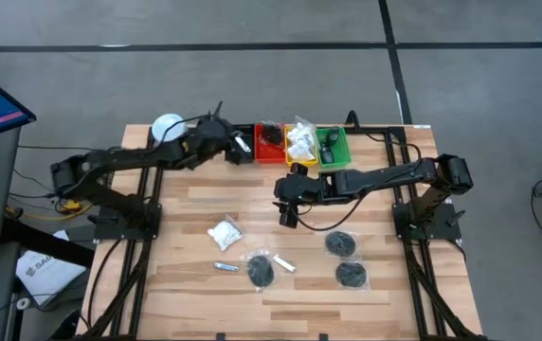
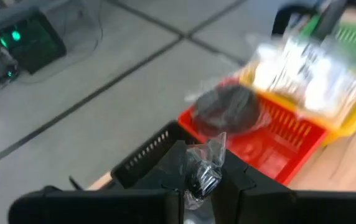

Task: Pick & Place Travel size toiletries
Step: Put the nail cutter into the black bin

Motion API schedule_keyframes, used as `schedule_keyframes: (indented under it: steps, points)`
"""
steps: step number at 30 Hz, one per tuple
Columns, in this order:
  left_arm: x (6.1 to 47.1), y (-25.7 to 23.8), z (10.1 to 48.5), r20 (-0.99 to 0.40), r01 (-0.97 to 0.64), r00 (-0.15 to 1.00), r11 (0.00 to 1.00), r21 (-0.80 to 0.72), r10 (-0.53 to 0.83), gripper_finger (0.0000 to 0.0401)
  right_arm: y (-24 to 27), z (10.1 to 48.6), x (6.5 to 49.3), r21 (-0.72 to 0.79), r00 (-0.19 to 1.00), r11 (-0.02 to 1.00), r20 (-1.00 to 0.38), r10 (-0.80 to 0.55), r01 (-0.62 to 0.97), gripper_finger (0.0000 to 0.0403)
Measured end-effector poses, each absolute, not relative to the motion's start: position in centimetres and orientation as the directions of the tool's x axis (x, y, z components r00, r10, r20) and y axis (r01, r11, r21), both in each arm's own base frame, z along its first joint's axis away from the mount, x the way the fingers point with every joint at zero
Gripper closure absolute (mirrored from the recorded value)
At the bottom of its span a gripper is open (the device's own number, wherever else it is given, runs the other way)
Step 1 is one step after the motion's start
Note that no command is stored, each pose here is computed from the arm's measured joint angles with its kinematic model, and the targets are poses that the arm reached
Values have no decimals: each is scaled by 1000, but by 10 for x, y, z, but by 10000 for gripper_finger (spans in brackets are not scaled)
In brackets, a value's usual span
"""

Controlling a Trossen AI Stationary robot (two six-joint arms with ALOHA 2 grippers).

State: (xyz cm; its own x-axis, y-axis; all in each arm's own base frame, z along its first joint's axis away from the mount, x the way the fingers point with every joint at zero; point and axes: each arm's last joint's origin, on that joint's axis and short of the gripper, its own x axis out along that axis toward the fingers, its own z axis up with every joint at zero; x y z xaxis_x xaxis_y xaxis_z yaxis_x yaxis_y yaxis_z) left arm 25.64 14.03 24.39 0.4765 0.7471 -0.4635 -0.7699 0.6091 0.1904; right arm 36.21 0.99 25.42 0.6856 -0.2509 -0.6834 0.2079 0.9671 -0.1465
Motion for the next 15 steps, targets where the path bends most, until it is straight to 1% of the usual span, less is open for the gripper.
schedule_keyframes:
  steps: [7,12,15]
  points:
    - [288,170,223,-592,-740,377,616,271,712,368,10,254,362,-148,683,967,-686,-251,207,182]
    - [297,181,214,-642,-727,338,623,287,689,368,11,254,362,-148,681,968,-688,-250,205,182]
    - [296,183,210,-668,-721,347,643,259,658,368,11,253,362,-149,680,967,-689,-250,205,182]
